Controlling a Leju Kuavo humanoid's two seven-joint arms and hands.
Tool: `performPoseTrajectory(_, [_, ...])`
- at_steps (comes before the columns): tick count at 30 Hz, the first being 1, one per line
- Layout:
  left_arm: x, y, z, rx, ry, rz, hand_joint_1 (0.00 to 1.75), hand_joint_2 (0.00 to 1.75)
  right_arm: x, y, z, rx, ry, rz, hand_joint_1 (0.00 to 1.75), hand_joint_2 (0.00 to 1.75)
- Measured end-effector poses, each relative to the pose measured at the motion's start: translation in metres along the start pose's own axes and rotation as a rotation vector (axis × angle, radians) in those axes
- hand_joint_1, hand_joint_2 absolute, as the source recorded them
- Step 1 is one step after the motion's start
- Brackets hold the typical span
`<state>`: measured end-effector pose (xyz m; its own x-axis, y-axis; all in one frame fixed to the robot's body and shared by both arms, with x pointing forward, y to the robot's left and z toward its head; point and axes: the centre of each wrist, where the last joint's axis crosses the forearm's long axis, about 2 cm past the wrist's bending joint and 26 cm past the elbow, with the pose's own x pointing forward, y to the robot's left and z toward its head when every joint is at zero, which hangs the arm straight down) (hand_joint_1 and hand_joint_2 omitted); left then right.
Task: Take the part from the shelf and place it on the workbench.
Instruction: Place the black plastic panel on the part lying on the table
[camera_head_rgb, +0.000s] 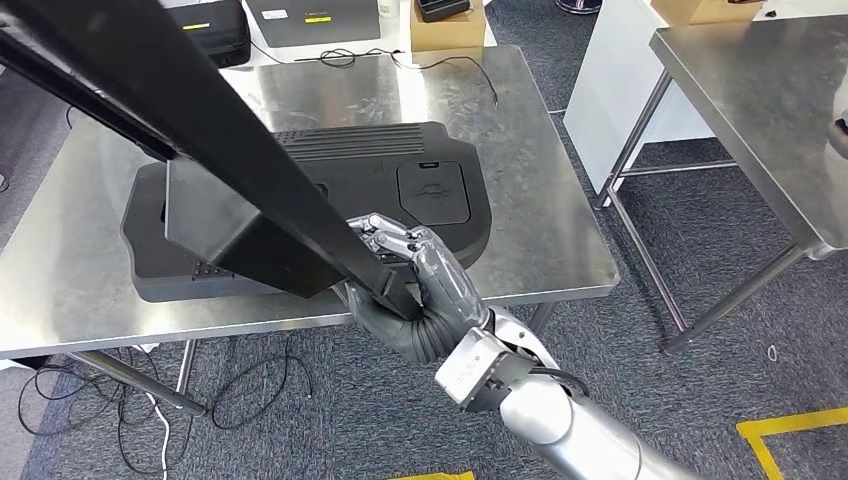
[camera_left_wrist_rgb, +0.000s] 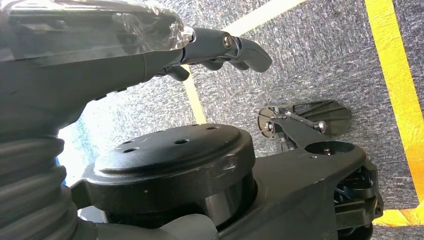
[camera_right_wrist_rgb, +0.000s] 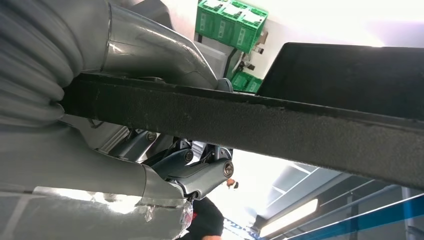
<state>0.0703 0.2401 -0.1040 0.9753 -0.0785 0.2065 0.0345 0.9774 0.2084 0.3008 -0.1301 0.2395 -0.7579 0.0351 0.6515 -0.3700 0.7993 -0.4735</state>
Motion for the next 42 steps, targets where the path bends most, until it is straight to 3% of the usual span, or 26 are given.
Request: performPoseTrajectory(42, [0.002, 0.0013, -0.0005, 0.004, -0.001, 0.003, 0.0, 1.75, 0.0036, 0.0009, -0.0073, 0.033, -0.02, -0.009, 1.75, 1.75])
